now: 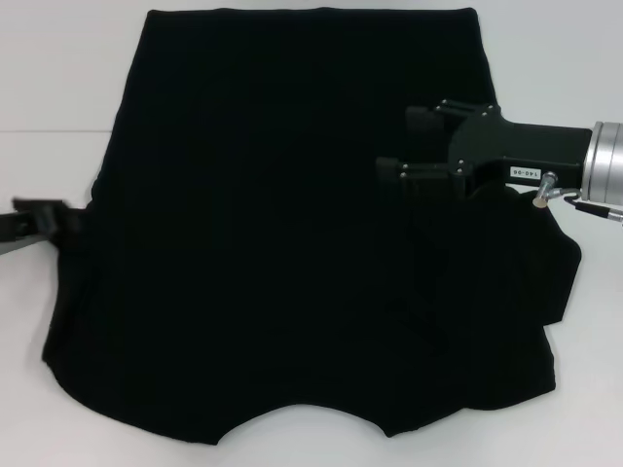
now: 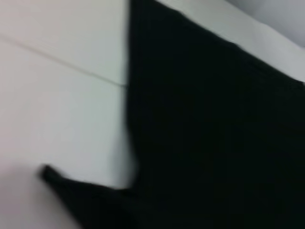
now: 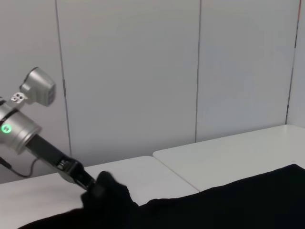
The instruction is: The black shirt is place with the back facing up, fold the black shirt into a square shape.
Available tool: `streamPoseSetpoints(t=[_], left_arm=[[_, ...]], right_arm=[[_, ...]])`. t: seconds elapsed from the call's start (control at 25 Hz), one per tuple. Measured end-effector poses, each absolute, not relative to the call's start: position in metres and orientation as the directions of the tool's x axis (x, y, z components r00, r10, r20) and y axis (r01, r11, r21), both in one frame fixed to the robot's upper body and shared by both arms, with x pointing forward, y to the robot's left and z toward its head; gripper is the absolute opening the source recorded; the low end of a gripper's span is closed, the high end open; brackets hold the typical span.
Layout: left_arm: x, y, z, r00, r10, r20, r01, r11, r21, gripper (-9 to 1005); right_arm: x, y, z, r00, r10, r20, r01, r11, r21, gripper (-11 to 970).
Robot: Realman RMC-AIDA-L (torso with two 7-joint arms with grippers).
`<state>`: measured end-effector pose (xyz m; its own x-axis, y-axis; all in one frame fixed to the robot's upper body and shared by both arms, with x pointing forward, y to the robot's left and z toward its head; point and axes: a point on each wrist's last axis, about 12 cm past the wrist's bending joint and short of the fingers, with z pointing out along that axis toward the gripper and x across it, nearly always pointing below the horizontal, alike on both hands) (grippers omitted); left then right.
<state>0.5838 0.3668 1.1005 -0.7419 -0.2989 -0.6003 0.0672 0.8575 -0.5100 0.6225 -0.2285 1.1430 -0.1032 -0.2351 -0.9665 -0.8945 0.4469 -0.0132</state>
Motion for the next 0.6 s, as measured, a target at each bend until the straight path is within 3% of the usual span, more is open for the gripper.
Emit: streamPoseSetpoints(t=[0.28,0.6], left_arm=[[0.604,0.316,1.098,-0.747,-0.173,-0.642,0.262,0.811,-0.524,53],[0.602,0.277,1.090,-0.728,-0.030,-0.685,0.421,0.770,-0.480,58]], right_arm=[[0.623,-0.230,1.144,-0.097,-0.239,-0.966,-0.896,0.444,-0.020,901],[0.620,-0.234,1.142,-0.103,-0.238,-0.966,-0.893,0.449,-0.016,901]])
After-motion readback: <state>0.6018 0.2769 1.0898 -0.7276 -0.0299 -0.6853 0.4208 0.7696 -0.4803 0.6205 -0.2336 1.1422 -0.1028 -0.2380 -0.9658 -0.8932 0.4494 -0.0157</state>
